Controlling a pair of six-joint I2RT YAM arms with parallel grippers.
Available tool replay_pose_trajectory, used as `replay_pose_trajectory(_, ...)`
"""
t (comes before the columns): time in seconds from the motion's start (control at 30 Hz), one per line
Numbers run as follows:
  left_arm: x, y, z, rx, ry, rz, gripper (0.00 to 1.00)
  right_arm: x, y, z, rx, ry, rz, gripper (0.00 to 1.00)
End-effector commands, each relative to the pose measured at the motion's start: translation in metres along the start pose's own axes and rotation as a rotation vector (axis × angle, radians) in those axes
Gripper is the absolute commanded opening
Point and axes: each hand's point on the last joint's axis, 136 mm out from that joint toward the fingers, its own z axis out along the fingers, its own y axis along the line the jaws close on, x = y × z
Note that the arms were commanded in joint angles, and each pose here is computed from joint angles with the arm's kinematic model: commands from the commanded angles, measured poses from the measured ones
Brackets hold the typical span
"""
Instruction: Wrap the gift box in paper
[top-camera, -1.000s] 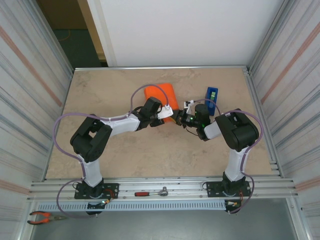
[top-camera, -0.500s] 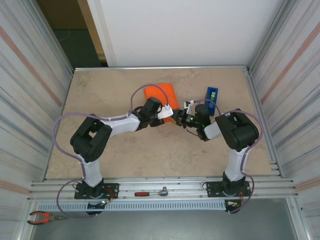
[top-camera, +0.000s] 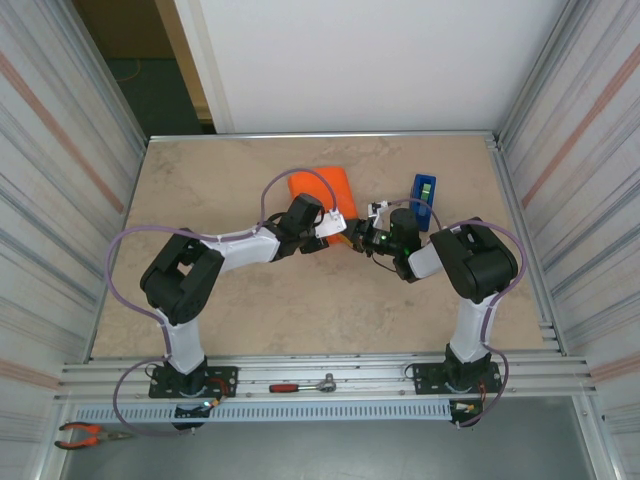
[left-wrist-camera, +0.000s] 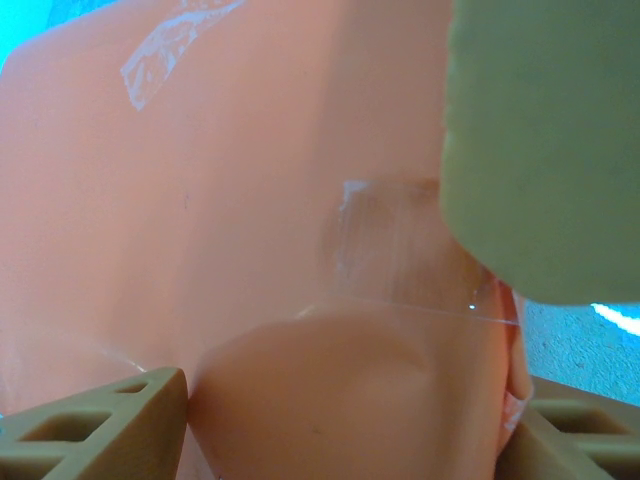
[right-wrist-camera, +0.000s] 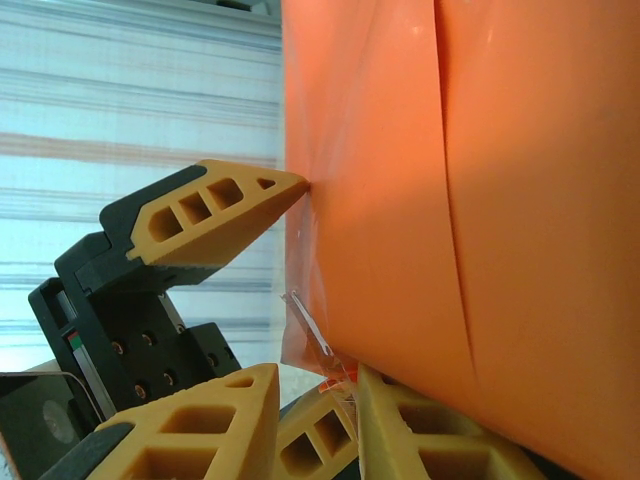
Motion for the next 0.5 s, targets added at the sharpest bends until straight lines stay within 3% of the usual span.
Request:
replay_pose_trajectory(0.0, 0.0285, -0.0224, 0.0079, 0.083, 0.091, -0.007, 0.70, -0.0048, -0.0011, -0.0028, 0.002, -0.025, 0.001, 0.27)
replay_pose_trajectory(0.47, 0.0288, -0.0236, 0.0087, 0.088, 0.092, -0.005, 0.70, -0.0058, 0.0021, -0.0031, -0.006, -0.024, -0.001, 0.30)
